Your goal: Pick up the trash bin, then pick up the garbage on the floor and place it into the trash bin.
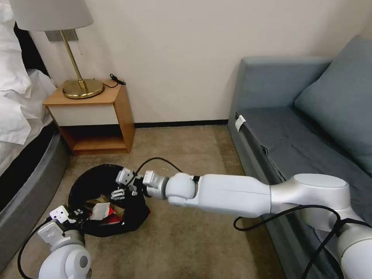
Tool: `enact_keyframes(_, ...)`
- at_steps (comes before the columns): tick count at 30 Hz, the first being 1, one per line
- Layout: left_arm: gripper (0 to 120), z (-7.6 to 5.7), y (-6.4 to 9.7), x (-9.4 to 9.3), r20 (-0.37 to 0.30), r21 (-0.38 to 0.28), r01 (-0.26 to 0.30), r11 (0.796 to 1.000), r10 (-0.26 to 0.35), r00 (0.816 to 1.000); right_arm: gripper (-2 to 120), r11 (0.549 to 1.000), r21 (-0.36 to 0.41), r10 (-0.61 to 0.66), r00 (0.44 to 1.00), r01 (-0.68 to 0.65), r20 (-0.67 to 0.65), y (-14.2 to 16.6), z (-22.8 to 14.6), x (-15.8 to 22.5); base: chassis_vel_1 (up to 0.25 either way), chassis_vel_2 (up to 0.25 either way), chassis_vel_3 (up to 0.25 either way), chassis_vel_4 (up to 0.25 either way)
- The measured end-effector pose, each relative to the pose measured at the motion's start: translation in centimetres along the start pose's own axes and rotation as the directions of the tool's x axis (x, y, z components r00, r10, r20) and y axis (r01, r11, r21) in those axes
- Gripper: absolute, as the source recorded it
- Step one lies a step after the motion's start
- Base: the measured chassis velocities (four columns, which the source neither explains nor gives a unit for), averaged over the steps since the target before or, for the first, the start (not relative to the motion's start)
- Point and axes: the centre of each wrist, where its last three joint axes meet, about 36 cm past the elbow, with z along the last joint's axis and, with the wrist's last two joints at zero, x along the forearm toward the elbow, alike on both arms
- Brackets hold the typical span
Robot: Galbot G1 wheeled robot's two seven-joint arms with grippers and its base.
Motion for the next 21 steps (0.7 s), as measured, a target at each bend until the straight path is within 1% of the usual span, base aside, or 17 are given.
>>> enact_keyframes(1, 3, 0.0, 0.0, 0.0, 0.0, 0.0, 0.0, 1.0, 0.0, 1.0, 89, 1.0, 0.0, 0.0, 1.0, 0.0, 0.0, 0.0, 0.0, 0.0, 0.0, 0.0, 0.0, 0.0)
enact_keyframes(2, 3, -0.1, 0.0, -0.2, -0.025, 0.024, 0.005, 1.0, -0.004, 1.0, 92, 1.0, 0.0, 0.013, 1.0, -0.013, 0.011, -0.4, -0.6, 0.6, 0.0, 0.0, 0.0, 0.0)
enact_keyframes(3, 3, -0.2, 0.1, -0.4, -0.065, 0.064, 0.013, 0.998, -0.009, 0.998, 97, 0.999, 0.001, 0.034, 0.999, -0.034, 0.023, -1.1, -1.2, 1.7, 0.0, 0.0, 0.0, 0.0)
enact_keyframes(4, 3, -0.4, 0.2, -0.7, -0.105, 0.101, 0.026, 0.995, -0.015, 0.994, 99, 0.999, 0.001, 0.052, 0.998, -0.052, 0.032, -1.6, -1.8, 2.8, 0.0, 0.0, 0.0, 0.0)
enact_keyframes(5, 3, -0.5, 0.3, -0.9, -0.127, 0.118, 0.034, 0.992, -0.019, 0.992, 99, 0.998, 0.0, 0.066, 0.997, -0.066, 0.037, -2.1, -2.2, 3.7, 0.0, 0.0, 0.0, 0.0)
enact_keyframes(6, 3, -0.5, 0.3, -0.9, -0.127, 0.118, 0.034, 0.992, -0.019, 0.992, 99, 0.998, 0.0, 0.066, 0.997, -0.066, 0.037, -2.1, -2.2, 3.7, 0.0, 0.0, 0.0, 0.0)
enact_keyframes(7, 3, -0.5, 0.4, -1.3, -0.166, 0.141, 0.058, 0.988, -0.034, 0.986, 100, 0.996, -0.001, 0.09, 0.995, -0.09, 0.042, -2.7, -2.6, 5.1, 0.0, 0.0, 0.0, 0.0)
enact_keyframes(9, 3, -0.5, 0.4, -1.6, -0.19, 0.149, 0.077, 0.986, -0.048, 0.981, 100, 0.994, -0.004, 0.11, 0.993, -0.11, 0.048, -3.1, -2.9, 6.3, 0.0, 0.0, 0.0, 0.0)
enact_keyframes(10, 3, -0.5, 0.4, -1.6, -0.19, 0.149, 0.077, 0.986, -0.048, 0.981, 100, 0.994, -0.004, 0.11, 0.993, -0.11, 0.048, -3.1, -2.9, 6.3, 0.0, 0.0, 0.0, 0.0)
enact_keyframes(13, 3, -0.2, 0.5, -2.7, -0.226, 0.149, 0.111, 0.983, -0.076, 0.971, 100, 0.989, -0.019, 0.151, 0.987, -0.15, 0.053, -3.6, -2.8, 8.8, 0.0, 0.0, 0.0, 0.0)
enact_keyframes(14, 3, -0.2, 0.5, -2.7, -0.226, 0.149, 0.111, 0.983, -0.076, 0.971, 100, 0.989, -0.019, 0.151, 0.987, -0.15, 0.053, -3.6, -2.8, 8.8, 0.0, 0.0, 0.0, 0.0)
enact_keyframes(17, 3, 0.3, 0.6, -3.7, -0.244, 0.145, 0.128, 0.981, -0.09, 0.966, 100, 0.982, -0.031, 0.188, 0.981, -0.186, 0.058, -3.8, -2.4, 10.5, 0.0, 0.0, 0.0, 0.0)
enact_keyframes(21, 3, 0.3, 0.5, -3.9, -0.24, 0.136, 0.126, 0.983, -0.091, 0.966, 100, 0.976, -0.041, 0.217, 0.974, -0.214, 0.062, -3.9, -2.2, 11.8, 0.0, 0.0, 0.0, 0.0)
